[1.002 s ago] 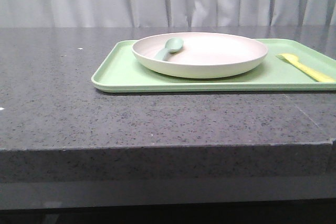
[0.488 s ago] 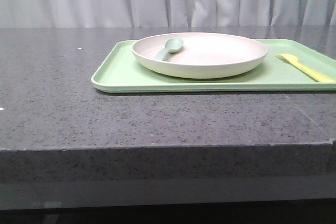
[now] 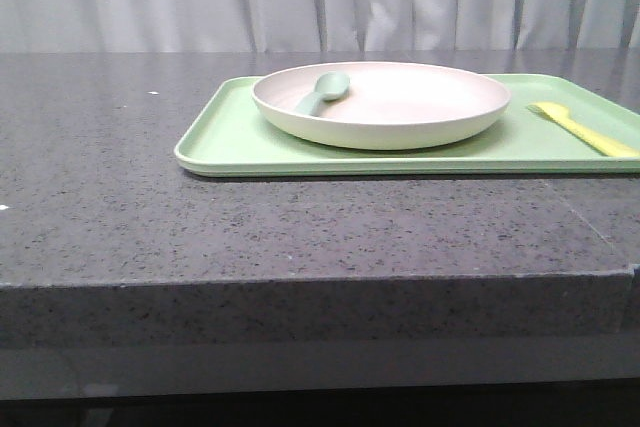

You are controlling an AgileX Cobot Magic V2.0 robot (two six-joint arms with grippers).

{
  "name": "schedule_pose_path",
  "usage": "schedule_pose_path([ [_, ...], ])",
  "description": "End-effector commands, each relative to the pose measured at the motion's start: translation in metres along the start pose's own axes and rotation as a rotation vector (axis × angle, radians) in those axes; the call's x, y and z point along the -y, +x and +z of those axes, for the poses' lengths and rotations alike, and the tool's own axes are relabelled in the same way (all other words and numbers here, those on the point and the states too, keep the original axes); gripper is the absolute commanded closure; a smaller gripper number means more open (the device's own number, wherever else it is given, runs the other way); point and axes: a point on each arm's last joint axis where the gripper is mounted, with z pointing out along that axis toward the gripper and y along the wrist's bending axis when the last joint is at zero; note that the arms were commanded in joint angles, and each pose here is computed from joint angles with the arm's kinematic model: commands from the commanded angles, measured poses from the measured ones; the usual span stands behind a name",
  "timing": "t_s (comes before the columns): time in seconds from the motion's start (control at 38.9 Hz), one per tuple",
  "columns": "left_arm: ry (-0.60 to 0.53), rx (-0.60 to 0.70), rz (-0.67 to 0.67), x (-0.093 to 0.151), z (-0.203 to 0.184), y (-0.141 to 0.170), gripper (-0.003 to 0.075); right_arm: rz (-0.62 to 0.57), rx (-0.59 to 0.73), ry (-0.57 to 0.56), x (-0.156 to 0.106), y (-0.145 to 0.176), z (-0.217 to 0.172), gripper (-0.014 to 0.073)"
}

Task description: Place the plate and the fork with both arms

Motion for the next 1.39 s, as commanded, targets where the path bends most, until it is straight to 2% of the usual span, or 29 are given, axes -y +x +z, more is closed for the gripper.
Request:
schedule_pose_path([
  [0.0, 0.004, 0.100, -0.001, 0.000, -0.002, -0.008, 0.0738, -0.011, 0.078, -0.001, -0.001, -0.010, -0.006, 0.0698],
  [0.26, 0.004, 0.100, -0.001, 0.000, -0.002, -0.008, 0.0738, -0.012, 0.086, -0.001, -0.001, -0.008, -0.006, 0.0698],
  [0.33, 0.004, 0.100, -0.001, 0.000, -0.002, -0.008, 0.0738, -0.030, 0.137, 0.037, 0.003, -0.002, -0.008, 0.0698],
  [0.49, 0.004, 0.100, -0.001, 0.000, -0.002, -0.008, 0.0738, -0.019, 0.381, 0.061, 0.009, 0.026, -0.002, 0.0698],
  [0.67, 0.004, 0.100, -0.001, 0.000, -0.002, -0.008, 0.0738, -0.027, 0.779, 0.066, 0.016, 0.086, 0.024, 0.0698],
  [0.77, 0.004, 0.100, -0.001, 0.000, -0.002, -0.008, 0.0738, -0.028, 0.891, 0.071, 0.019, 0.110, 0.039, 0.0698],
  [0.95, 0.004, 0.100, -0.001, 0.000, -0.002, -0.008, 0.0738, -0.008, 0.884, 0.089, 0.023, 0.127, 0.055, 0.0698],
  [1.36, 0.004, 0.100, -0.001, 0.000, -0.002, -0.008, 0.0738, -0.007, 0.856, 0.090, 0.023, 0.129, 0.057, 0.0698],
])
